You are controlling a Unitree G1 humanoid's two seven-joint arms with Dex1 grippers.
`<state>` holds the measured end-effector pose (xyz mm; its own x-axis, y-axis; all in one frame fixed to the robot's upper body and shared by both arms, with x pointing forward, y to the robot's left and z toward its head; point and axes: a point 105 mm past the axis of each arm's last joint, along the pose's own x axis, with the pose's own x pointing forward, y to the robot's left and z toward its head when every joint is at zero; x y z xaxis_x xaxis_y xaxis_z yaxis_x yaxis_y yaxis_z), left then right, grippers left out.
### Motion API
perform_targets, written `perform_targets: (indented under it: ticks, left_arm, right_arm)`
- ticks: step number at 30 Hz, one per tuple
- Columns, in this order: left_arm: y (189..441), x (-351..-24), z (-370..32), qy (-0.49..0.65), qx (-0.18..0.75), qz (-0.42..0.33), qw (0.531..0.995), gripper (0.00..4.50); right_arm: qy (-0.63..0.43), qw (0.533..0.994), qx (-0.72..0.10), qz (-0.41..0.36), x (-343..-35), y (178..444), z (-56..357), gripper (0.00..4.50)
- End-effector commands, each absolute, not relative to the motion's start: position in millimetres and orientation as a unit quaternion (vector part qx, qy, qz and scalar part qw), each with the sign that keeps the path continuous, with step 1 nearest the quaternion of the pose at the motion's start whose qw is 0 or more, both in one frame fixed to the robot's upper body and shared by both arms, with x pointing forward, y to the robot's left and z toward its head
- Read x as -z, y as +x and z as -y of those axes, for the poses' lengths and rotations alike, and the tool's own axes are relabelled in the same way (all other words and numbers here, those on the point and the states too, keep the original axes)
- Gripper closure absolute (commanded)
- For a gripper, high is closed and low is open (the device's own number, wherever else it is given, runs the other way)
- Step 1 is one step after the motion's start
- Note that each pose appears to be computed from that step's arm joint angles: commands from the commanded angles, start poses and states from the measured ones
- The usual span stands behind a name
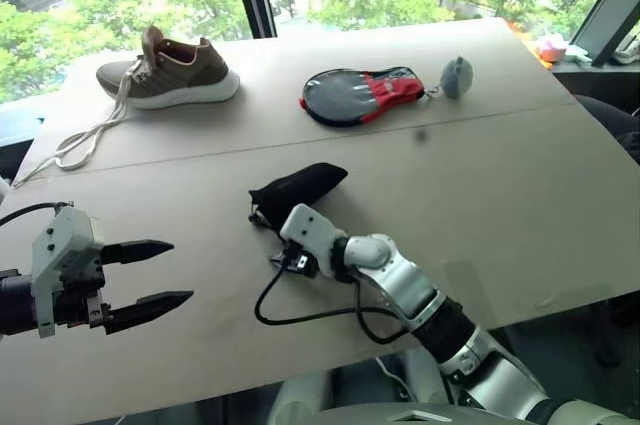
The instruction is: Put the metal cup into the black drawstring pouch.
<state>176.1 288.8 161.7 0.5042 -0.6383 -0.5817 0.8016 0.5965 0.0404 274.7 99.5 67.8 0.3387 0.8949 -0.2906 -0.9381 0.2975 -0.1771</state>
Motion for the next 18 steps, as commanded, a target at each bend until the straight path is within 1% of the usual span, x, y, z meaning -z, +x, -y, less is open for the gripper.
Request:
perform_targets:
  ticks: [1,2,3,7,9,11,13,16,18]
  left_arm:
    - [176.2,-165.6,-291.5,0.174,0.429,-0.265,0.846,0.0]
    - [176.4,-165.8,-291.7,0.174,0.431,-0.265,0.845,0.0]
    - [176.6,-165.9,-291.8,0.175,0.432,-0.265,0.844,0.0]
    - [179.4,-166.3,-291.8,0.177,0.436,-0.262,0.843,0.0]
    - [181.6,-166.5,-289.7,0.175,0.442,-0.257,0.842,0.0]
    - [185.3,-166.7,-287.5,0.174,0.446,-0.25,0.841,0.0]
    - [190.7,-167.2,-284.8,0.172,0.451,-0.24,0.842,0.0]
    - [202.3,-164.1,-277.9,0.18,0.462,-0.224,0.839,0.0]
    - [212.1,-162.9,-269.8,0.183,0.472,-0.207,0.837,0.0]
  right_arm:
    - [-0.189,0.793,-0.571,-0.098,-44.3,271.6,-93.4,4.11]
    - [-0.189,0.794,-0.57,-0.099,-43.7,272.1,-92.6,4.39]
    - [-0.19,0.794,-0.568,-0.099,-43.2,272.6,-91.7,4.48]
    - [-0.19,0.8,-0.56,-0.099,-45.1,276.8,-82.0,4.48]
    - [-0.18,0.804,-0.56,-0.092,-53.0,278.5,-71.5,4.48]
    - [-0.14,0.803,-0.573,-0.084,-69.9,274.8,-63.4,4.48]
    - [-0.07,0.8,-0.591,-0.079,-93.4,268.7,-56.5,4.48]
    - [0.031,0.778,-0.624,-0.064,-128.0,256.9,-42.3,4.48]
    - [0.089,0.776,-0.621,-0.063,-145.0,258.6,-30.2,4.48]
